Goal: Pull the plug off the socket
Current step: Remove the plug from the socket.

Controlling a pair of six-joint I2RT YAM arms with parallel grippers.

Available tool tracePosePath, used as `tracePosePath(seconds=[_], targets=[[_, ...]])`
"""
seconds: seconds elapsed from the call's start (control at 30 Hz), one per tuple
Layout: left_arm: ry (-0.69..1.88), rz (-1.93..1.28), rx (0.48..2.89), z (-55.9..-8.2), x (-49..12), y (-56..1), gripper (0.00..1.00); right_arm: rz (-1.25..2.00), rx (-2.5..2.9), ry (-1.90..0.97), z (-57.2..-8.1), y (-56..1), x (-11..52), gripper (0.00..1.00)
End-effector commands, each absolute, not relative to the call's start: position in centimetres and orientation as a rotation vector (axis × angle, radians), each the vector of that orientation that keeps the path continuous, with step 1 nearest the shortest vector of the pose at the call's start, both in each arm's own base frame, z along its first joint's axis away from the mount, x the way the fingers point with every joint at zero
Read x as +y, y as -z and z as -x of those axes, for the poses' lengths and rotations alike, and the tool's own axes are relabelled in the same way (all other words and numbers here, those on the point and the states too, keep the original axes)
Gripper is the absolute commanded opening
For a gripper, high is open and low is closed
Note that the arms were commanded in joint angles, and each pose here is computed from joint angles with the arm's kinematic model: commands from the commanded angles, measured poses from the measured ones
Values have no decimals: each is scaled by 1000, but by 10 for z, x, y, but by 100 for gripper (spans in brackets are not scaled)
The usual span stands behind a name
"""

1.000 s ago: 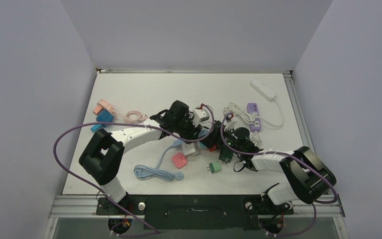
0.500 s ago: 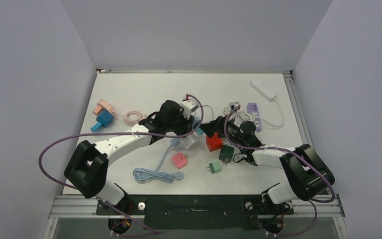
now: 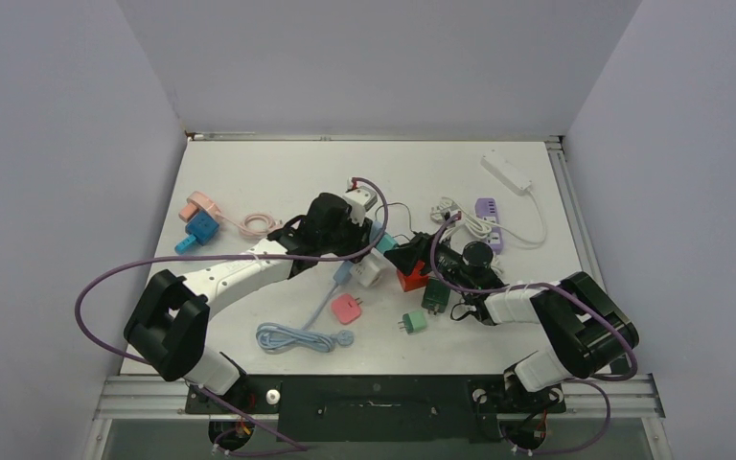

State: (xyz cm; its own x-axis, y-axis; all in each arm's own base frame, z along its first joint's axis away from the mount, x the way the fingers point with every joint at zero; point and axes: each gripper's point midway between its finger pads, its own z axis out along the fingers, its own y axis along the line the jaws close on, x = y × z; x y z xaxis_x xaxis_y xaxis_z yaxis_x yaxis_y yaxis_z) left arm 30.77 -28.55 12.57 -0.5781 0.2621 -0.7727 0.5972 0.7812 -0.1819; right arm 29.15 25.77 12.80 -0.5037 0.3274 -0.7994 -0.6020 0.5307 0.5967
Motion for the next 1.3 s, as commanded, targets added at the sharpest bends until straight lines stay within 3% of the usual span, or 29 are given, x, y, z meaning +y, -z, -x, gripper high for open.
tracePosePath(seconds=[0.0, 0.17, 0.67, 0.93, 1.27], targets=[[670, -587, 2084, -315, -307, -164, 0, 276, 1662, -1190, -291, -148, 263, 68], [686, -594, 2090, -313, -309, -162, 0, 285, 1656, -1216, -290, -147, 267, 61], [722, -665, 2099, -300, -325, -156, 0, 279, 1662, -1198, -291, -144, 266, 60], [676, -654, 2126, -303, -321, -148, 0, 297, 1623, -1233, -285, -152, 268, 41], [662, -657, 2105, -306, -319, -155, 0, 330, 1626, -1228, -281, -152, 274, 38]])
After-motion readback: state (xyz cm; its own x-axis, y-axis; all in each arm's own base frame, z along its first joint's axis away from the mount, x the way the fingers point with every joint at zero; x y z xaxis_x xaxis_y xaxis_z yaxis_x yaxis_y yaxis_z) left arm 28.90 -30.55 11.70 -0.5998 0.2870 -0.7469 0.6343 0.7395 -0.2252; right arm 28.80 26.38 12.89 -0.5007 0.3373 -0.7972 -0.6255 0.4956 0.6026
